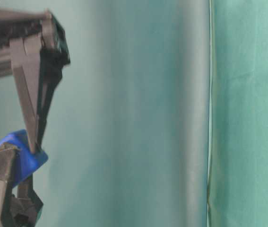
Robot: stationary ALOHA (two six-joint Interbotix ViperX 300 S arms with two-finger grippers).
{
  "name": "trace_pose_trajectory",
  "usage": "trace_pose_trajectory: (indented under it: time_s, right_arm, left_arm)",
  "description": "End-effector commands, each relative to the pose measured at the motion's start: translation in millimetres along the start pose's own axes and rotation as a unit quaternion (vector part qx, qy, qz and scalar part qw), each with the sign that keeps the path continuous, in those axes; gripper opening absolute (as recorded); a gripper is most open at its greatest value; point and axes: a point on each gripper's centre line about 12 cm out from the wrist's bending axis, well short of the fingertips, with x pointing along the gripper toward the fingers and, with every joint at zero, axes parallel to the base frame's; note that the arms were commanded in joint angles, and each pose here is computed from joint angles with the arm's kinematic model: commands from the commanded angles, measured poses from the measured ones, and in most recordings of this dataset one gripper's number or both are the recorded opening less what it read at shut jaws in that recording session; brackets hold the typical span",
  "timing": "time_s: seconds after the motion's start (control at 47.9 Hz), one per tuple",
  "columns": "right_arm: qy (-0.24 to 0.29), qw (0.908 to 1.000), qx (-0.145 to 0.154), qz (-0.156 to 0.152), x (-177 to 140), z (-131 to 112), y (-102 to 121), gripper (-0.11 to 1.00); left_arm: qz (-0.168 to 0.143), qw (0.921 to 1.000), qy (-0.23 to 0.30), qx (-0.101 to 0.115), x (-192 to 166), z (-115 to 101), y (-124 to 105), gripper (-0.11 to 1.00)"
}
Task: Handover the blue block to the right arm after grasping it with the left arm, then place it in the designated position.
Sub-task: 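Close the right gripper on the cube beside the left gripper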
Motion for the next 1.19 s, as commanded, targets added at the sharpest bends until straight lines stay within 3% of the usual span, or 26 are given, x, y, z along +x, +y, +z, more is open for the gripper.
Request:
trace_pose_trajectory:
  time_s: [0.0,0.522,0.626,0.772,1.169]
  right_arm:
    - [-0.009,0.9997,-0.007,-0.023,4,6,-20,0.92]
    - [0.006,0.9997,-0.015,-0.019,13,2,-21,0.89]
    - [0.018,0.9996,-0.017,-0.014,12,-1,-20,0.80]
    - [0.024,0.9996,-0.013,-0.011,12,-2,-19,0.51]
    - [0.035,0.9993,-0.011,-0.006,11,-5,-17,0.51]
  left_arm:
    - [0.000,0.9999,-0.015,0.000,-2,11,0,0.47]
    - [0.000,1.0000,-0.009,0.000,-2,10,0,0.47]
    - [0.000,1.0000,-0.009,0.000,-2,10,0,0.47]
    - [0.000,1.0000,-0.009,0.000,-2,10,0,0.47]
    - [0.000,0.9999,-0.012,0.000,-3,11,0,0.47]
